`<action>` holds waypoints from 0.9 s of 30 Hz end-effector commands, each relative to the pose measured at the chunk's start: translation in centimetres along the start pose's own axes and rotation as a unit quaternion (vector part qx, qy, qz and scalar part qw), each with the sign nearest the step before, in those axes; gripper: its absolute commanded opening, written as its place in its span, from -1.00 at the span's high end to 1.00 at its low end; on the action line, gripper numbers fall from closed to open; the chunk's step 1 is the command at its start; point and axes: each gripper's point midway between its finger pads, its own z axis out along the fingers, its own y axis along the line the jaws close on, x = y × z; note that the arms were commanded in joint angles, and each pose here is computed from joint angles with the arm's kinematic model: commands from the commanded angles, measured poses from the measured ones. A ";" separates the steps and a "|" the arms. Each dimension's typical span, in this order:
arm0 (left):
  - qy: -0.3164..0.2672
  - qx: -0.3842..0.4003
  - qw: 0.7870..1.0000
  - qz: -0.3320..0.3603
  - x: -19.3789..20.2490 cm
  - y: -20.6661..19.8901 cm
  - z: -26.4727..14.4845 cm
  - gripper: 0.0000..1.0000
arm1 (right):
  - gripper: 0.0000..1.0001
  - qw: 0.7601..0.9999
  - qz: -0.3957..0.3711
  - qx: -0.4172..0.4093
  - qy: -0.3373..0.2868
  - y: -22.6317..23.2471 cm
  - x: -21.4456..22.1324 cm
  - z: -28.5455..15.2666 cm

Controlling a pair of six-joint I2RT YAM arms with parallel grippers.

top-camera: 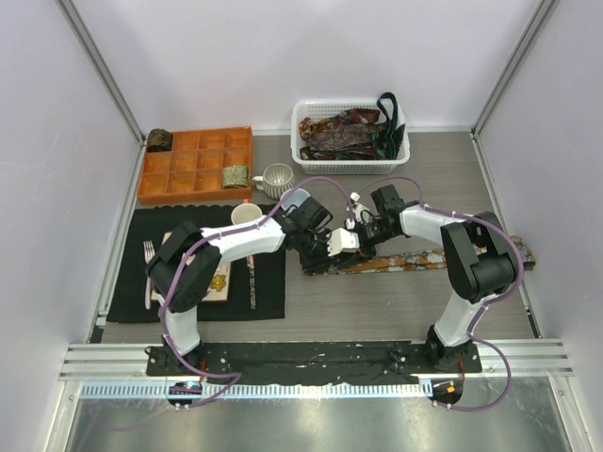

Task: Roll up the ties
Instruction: Roll the tie at the center of the board.

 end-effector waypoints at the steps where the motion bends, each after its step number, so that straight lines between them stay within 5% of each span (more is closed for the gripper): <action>1: -0.005 0.000 1.000 0.004 -0.5 0.2 0.1 0.18 | 0.22 0.998 -0.022 -0.051 -0.004 2.6 -0.1 -1.1; 7: -0.005 0.003 1.000 0.006 -0.6 0.3 0.5 0.18 | 0.08 0.998 -0.023 -0.066 -0.010 2.9 -0.4 -0.9; 19: -0.006 0.009 1.000 0.003 -0.9 0.7 1.2 0.17 | 0.16 0.998 -0.013 -0.056 -0.004 0.8 -0.9 0.8; 27: -0.003 0.007 1.000 0.001 -0.9 0.7 0.9 0.09 | 0.95 0.999 -0.014 -0.036 0.006 -0.3 -0.2 0.7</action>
